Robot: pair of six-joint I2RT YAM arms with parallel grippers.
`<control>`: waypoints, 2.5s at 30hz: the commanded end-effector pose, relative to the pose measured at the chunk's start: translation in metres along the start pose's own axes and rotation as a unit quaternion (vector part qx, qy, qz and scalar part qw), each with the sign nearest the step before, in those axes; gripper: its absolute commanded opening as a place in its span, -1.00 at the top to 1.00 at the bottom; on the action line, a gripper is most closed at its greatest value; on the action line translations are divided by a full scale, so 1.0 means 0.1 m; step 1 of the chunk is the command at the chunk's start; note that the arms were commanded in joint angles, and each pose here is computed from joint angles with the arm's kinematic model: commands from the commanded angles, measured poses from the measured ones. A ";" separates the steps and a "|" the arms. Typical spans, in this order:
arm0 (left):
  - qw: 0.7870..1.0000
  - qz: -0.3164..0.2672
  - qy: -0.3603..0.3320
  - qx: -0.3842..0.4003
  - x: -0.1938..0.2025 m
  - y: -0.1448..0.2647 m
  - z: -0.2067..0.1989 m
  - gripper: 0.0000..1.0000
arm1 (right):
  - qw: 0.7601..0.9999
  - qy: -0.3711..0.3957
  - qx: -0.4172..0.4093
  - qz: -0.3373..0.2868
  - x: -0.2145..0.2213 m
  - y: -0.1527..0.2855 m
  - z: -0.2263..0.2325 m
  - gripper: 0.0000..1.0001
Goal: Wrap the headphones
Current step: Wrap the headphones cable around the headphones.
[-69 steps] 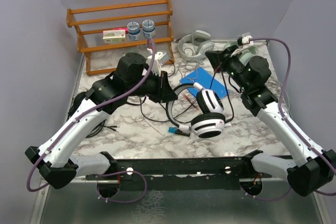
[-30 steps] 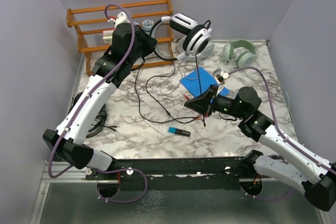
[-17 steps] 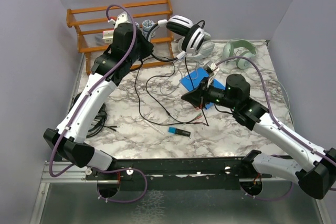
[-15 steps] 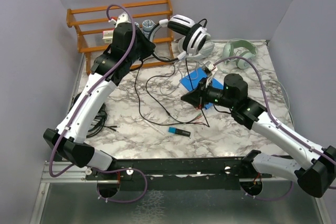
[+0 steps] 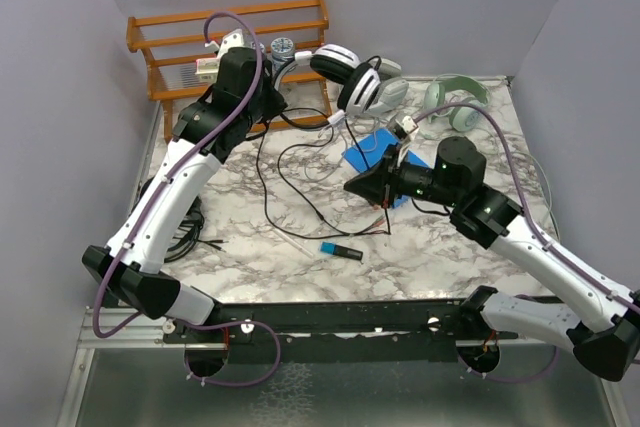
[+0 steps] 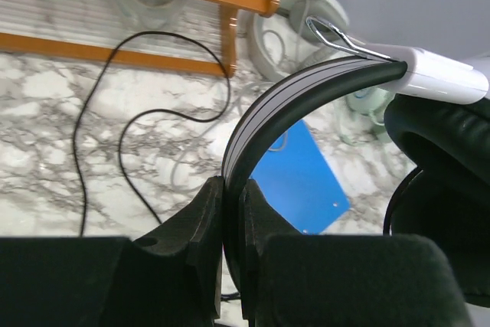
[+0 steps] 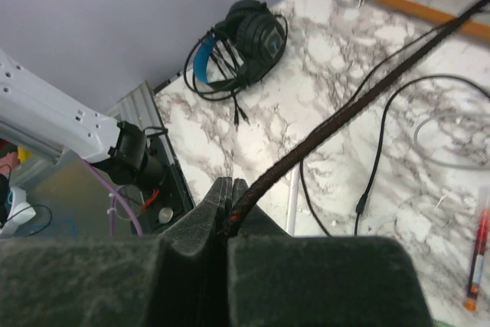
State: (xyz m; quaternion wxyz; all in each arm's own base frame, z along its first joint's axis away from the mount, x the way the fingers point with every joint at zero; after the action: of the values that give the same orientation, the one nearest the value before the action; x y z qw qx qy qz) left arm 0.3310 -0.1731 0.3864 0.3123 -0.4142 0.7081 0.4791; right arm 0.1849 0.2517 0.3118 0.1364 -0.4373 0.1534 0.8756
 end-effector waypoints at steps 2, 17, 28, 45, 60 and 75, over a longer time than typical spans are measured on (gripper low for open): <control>0.994 -0.048 -0.057 -0.076 -0.21 0.08 0.18 1.00 | 0.999 0.036 0.005 -0.014 -0.23 0.17 0.19 0.98; 0.899 0.000 -0.394 -0.193 0.22 0.10 0.40 1.00 | 0.981 0.136 0.132 0.047 -0.63 0.14 -0.02 0.94; 0.870 0.060 -0.486 -0.055 0.71 0.00 0.24 1.00 | 0.949 0.185 0.252 0.041 -0.84 0.19 -0.31 0.86; 0.880 0.054 -0.441 0.169 1.17 0.61 -0.05 1.00 | 0.941 0.143 0.306 -0.016 -0.83 -0.14 -0.87 0.75; 0.902 0.018 -0.293 0.316 0.84 1.30 -0.44 1.00 | 0.968 0.100 0.205 -0.105 -0.43 -0.04 -1.11 0.43; 0.919 0.023 -0.094 0.383 0.23 1.74 -0.97 1.00 | 0.979 0.116 -0.001 -0.168 -0.09 -0.11 -0.78 0.12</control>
State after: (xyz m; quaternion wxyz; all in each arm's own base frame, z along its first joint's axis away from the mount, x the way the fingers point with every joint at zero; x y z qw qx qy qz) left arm 0.1771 -0.2283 0.4197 0.5345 -0.1604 0.7699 0.3096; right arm 0.2628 0.2209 0.2474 0.2673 -0.5100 0.1934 0.7944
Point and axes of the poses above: each gripper's point midway between its finger pads, its own y axis back along the fingers, its own z axis along the line the jaws close on, x = y × z, the point moved 5 cm from there along y, back along the fingers, and after that the axes turned 13 degrees about -y, right-handed, at the moved point
